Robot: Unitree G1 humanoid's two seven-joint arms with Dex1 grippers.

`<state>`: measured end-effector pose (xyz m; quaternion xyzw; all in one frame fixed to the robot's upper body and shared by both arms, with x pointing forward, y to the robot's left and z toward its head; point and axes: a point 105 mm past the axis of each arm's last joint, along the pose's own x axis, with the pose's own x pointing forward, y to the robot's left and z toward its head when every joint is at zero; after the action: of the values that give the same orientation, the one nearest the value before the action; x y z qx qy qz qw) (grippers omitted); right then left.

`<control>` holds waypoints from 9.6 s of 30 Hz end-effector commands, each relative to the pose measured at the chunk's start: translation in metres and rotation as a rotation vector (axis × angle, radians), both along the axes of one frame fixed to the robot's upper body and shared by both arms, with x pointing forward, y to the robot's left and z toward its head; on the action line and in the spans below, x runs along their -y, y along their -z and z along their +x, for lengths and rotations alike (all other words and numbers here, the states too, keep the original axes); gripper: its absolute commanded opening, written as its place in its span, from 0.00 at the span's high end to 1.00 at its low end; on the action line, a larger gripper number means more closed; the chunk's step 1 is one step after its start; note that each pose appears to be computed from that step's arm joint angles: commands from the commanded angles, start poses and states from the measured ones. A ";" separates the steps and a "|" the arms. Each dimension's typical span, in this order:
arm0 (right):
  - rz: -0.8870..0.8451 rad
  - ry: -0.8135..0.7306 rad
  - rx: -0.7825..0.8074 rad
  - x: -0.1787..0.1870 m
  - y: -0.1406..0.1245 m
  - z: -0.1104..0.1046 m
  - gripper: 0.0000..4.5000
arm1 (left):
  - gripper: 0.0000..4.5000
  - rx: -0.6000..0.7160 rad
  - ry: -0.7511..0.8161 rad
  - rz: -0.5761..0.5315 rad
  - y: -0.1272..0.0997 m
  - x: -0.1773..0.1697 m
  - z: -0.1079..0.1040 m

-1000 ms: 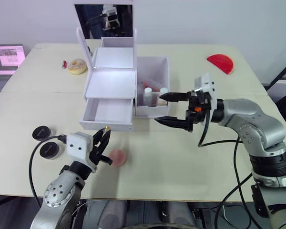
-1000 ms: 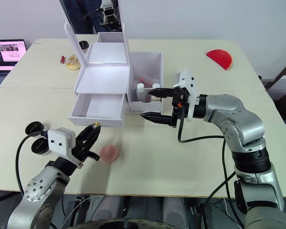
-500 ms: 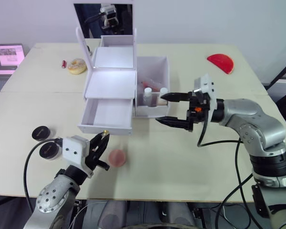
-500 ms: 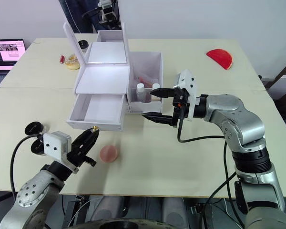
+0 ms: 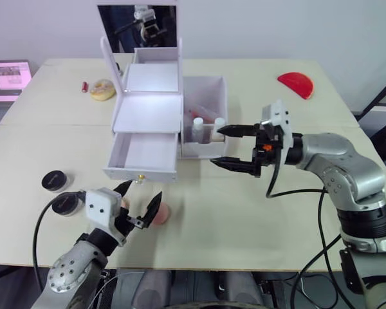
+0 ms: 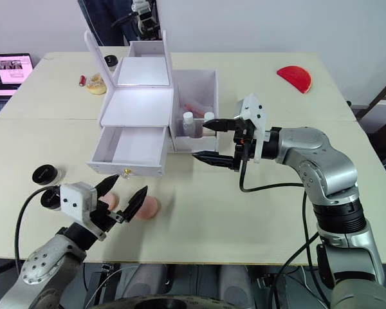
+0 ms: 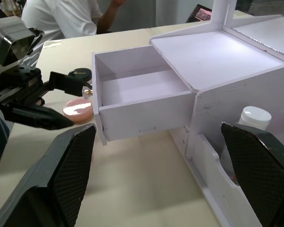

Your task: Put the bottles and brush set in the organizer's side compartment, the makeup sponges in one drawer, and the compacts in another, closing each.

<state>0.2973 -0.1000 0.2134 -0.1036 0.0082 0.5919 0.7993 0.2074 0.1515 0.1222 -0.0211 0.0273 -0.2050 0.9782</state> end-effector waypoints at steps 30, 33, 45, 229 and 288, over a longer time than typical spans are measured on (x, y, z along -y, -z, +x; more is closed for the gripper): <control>-0.257 0.464 -0.137 0.214 0.060 -0.062 0.00 | 0.01 -0.147 -0.394 0.203 -0.051 -0.319 -0.070; -0.236 0.464 -0.108 0.208 0.056 -0.059 0.00 | 0.01 -0.146 -0.377 0.201 -0.049 -0.316 -0.067; -0.073 0.256 0.055 0.112 0.013 -0.034 0.00 | 0.01 -0.147 -0.119 0.149 -0.022 -0.215 -0.047; -0.237 0.526 -0.014 0.202 0.057 -0.054 0.00 | 0.01 -0.224 -0.363 0.201 -0.056 -0.323 -0.051; -0.045 -0.079 0.203 -0.020 0.002 -0.028 0.00 | 0.01 -0.228 -0.072 0.213 0.074 -0.083 -0.003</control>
<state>0.2730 -0.0820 0.1985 -0.1695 -0.0386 0.6100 0.7731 0.2080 0.2395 0.0578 0.0736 0.1408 -0.1560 0.9749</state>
